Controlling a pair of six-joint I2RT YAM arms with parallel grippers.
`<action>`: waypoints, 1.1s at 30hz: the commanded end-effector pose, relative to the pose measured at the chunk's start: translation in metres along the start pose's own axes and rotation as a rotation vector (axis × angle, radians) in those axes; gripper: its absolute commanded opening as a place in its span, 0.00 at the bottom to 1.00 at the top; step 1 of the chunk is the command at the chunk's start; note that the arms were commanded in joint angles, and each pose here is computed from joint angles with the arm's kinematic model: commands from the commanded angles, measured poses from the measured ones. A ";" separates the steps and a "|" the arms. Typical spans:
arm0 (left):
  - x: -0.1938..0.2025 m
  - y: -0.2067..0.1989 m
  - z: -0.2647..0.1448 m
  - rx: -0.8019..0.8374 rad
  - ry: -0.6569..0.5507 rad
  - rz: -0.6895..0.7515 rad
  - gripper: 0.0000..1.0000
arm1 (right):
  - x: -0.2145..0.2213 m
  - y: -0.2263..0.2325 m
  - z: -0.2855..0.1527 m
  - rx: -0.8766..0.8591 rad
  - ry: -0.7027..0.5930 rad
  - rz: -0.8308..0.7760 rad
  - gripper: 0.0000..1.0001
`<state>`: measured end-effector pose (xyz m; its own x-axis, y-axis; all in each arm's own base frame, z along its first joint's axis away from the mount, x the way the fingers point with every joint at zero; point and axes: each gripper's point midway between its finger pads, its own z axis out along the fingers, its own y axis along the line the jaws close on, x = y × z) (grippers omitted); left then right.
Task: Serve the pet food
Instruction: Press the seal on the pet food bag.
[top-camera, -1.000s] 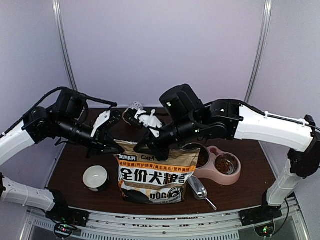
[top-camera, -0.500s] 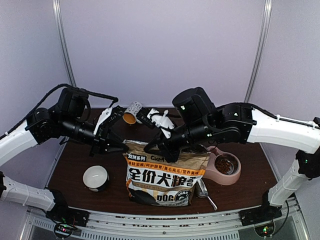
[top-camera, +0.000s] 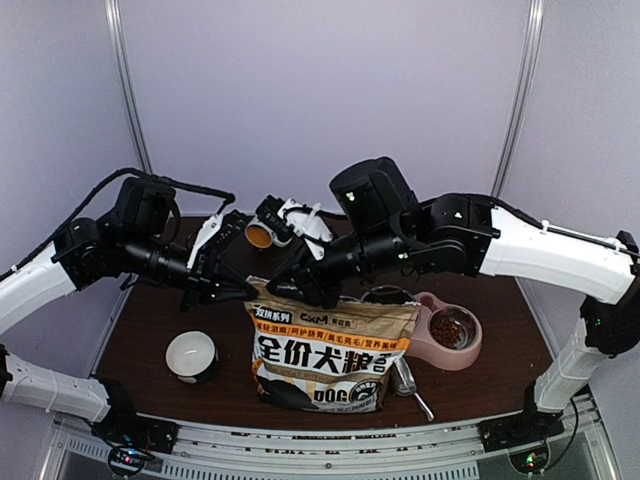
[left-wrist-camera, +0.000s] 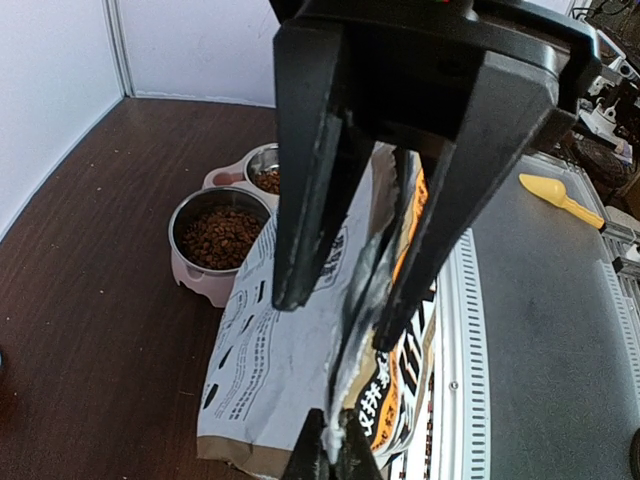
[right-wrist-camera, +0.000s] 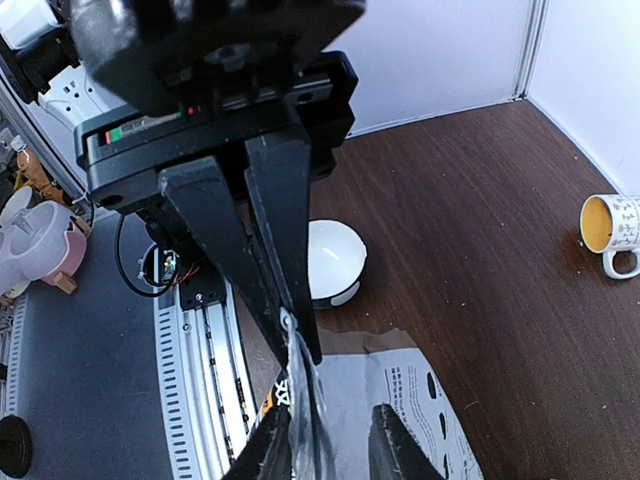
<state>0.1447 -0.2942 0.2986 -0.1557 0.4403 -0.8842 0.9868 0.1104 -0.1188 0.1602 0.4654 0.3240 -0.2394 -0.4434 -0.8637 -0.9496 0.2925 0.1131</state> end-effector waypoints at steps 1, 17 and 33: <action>-0.009 -0.003 -0.002 0.005 -0.044 0.029 0.00 | -0.009 -0.002 0.008 -0.005 -0.001 -0.030 0.29; -0.012 0.002 -0.004 -0.025 -0.044 0.032 0.00 | 0.031 -0.022 0.009 0.095 0.217 -0.133 0.29; -0.015 0.006 -0.008 -0.058 -0.040 0.040 0.00 | 0.035 -0.026 -0.009 0.104 0.222 -0.140 0.12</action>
<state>0.1503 -0.2931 0.2984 -0.1166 0.4455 -0.8876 0.9898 0.1255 -0.0670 0.1661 0.4643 0.3052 -0.1785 -0.5835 -0.7922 -0.9630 0.2688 0.0189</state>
